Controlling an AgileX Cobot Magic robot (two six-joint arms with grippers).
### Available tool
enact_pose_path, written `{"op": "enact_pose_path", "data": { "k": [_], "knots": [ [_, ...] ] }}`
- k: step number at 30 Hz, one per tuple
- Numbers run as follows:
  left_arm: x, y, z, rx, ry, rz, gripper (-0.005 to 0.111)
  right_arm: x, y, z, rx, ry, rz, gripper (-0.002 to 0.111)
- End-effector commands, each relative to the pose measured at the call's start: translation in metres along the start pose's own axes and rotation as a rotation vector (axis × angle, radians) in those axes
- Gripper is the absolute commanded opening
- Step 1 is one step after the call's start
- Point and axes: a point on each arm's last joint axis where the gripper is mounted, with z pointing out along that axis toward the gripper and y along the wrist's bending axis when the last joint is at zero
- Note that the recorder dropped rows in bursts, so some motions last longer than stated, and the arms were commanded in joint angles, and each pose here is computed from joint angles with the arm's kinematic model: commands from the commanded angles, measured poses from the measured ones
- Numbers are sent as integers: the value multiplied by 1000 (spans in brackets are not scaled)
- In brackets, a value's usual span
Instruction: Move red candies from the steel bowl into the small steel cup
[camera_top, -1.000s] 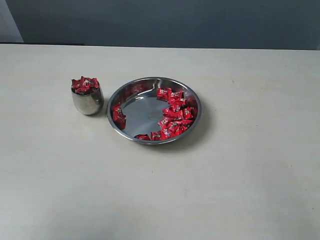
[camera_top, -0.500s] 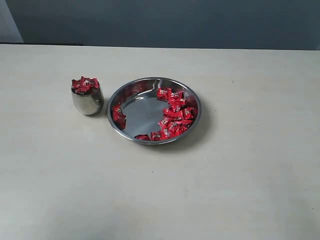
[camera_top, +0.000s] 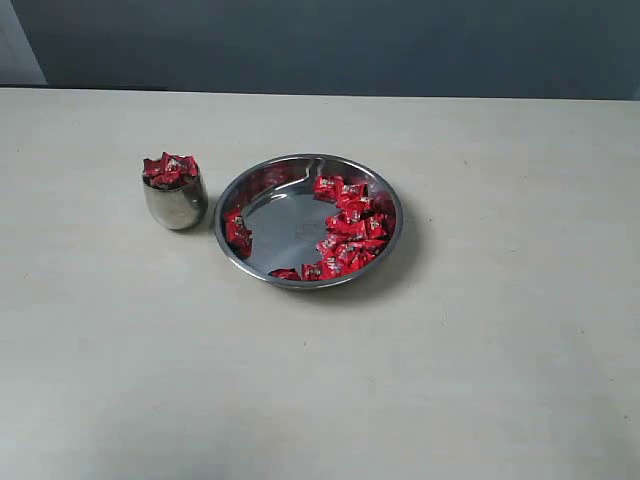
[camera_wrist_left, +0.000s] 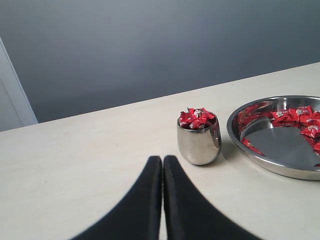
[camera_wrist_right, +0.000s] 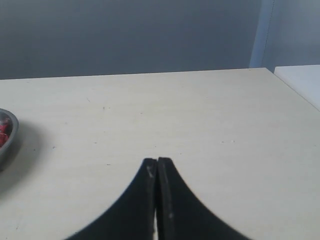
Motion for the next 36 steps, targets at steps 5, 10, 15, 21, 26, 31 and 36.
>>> {"op": "enact_pose_path", "data": {
  "k": [5,10,15,21,26,31,36],
  "knots": [
    [1,0,0,0,-5,-8,2,1,-1,0,8,-5,-14,-1],
    [1,0,0,0,-6,-8,2,1,0,0,4,-5,-1,-1],
    [1,0,0,0,-6,-8,2,1,0,0,4,-5,-1,-1],
    [1,0,0,0,-6,-8,2,1,0,0,4,-5,-1,-1],
    [1,0,0,0,-6,-8,2,1,0,0,4,-5,-1,-1],
    [1,0,0,0,-6,-8,2,1,0,0,4,-5,-1,-1],
    [1,0,0,0,-6,-8,2,1,0,0,4,-5,-1,-1]
  ]
}}
